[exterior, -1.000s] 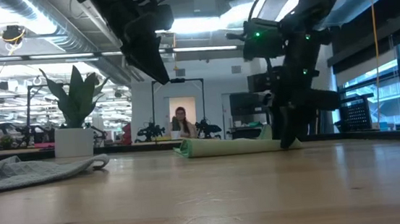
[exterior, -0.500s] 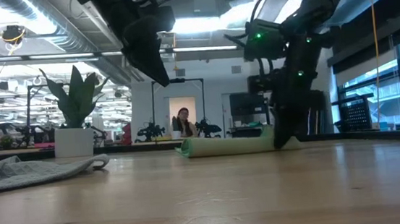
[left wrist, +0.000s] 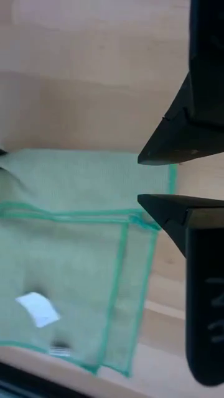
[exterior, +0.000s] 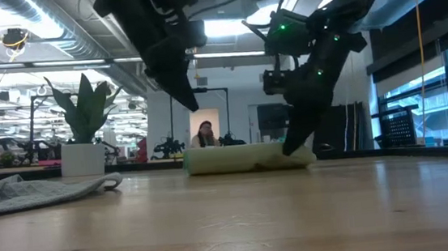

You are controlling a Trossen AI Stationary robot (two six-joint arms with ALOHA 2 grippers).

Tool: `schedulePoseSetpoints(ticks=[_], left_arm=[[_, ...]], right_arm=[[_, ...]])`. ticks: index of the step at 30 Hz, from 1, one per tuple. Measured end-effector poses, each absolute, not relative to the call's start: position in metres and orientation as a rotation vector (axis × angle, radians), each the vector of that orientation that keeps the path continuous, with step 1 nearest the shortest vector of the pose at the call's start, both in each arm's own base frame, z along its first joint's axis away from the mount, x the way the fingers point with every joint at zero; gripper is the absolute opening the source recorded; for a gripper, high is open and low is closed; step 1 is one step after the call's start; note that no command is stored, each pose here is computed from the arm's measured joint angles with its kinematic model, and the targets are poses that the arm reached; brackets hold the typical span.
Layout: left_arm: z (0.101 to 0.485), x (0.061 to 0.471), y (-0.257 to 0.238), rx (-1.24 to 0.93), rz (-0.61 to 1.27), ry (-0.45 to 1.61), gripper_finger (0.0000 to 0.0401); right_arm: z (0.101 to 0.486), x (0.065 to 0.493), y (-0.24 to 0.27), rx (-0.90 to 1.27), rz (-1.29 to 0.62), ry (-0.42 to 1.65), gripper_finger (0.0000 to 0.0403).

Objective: Roll microfiber towels into tight, uniform cylinder then place into a basket
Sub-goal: Roll the green microfiber cloth

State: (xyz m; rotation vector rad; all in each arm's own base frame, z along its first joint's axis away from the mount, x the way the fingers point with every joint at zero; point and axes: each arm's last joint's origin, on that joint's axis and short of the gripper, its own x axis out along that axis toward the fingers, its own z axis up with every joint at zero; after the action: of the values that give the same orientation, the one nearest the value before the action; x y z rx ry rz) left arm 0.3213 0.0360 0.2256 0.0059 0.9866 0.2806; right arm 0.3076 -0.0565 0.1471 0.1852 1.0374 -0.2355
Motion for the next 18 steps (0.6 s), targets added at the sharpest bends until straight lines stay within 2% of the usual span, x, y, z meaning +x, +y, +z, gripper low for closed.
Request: schedulePoseSetpoints(ticks=[6,11,18], left_arm=[[0.22,0.328,0.036,0.047,0.279,0.971,0.0085],[0.209,0.333,0.033,0.042,0.162,1.005,0.0082],[0.183,0.344,0.032,0.058,0.172,1.057,0.0081]], right_arm=[[0.147,0.308,-0.057,0.201,-0.245,1.032,0.0009],[0.147,0.308,-0.057,0.206,-0.248,1.028,0.0008],[0.148,0.309,-0.057,0.221,-0.256,1.016,0.0008]])
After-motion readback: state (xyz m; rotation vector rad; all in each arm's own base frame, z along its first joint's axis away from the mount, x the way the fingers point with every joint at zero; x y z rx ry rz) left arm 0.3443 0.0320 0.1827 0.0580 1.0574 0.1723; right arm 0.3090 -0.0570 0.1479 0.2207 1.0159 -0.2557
